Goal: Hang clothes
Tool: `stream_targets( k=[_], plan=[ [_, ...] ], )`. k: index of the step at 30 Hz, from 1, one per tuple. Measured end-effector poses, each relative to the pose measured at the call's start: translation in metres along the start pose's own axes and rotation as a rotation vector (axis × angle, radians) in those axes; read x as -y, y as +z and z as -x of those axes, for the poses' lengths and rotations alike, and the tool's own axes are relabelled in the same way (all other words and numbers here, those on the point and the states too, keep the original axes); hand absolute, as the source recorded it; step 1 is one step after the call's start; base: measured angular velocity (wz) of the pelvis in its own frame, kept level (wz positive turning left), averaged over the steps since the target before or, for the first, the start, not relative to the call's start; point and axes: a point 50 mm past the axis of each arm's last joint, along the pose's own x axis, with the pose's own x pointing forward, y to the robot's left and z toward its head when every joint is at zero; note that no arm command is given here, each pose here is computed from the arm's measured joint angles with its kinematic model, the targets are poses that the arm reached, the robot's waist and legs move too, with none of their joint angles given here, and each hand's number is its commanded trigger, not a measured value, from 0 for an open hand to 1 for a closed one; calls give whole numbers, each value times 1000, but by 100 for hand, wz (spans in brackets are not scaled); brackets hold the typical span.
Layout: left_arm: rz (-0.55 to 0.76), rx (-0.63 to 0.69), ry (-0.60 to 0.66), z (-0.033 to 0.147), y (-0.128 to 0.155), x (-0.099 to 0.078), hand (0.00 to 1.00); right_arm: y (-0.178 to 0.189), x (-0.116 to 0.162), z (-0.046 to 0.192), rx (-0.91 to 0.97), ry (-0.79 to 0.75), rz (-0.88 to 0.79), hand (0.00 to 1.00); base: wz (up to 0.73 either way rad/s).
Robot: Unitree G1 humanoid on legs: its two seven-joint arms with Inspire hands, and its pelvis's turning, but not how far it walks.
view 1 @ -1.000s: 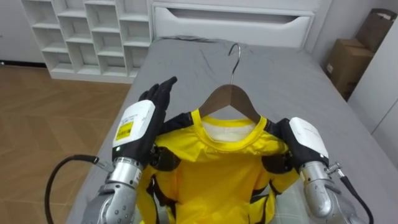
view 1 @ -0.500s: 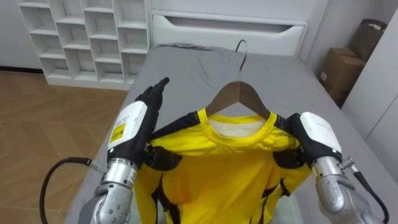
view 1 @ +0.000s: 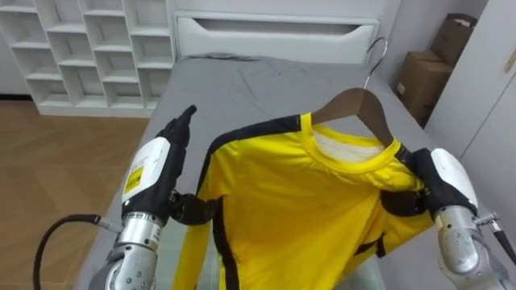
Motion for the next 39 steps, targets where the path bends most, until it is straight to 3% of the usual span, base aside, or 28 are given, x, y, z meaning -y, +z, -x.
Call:
stream_targets(
  k=[14,20,28,34,37,39],
  plan=[
    [-4,-42,-15,6,-8,3,0,-14,-3,6,-71,-1,-9,100,-5],
    [68,-117,-29,10,-22,6,0,-11,0,6,-48,-36,34,100,-6],
    [61,-349,-48,43,-77,11,0,-8,11,16,17,-106,95,100,-6],
    [102,-582,-60,81,-123,16,0,-1,36,19,70,-249,138,100,-4],
    [149,-724,-84,107,-145,25,0,9,47,20,125,-293,154,100,-2],
    [168,-837,-116,135,-159,33,0,15,52,31,176,-321,155,100,0]
  ],
)
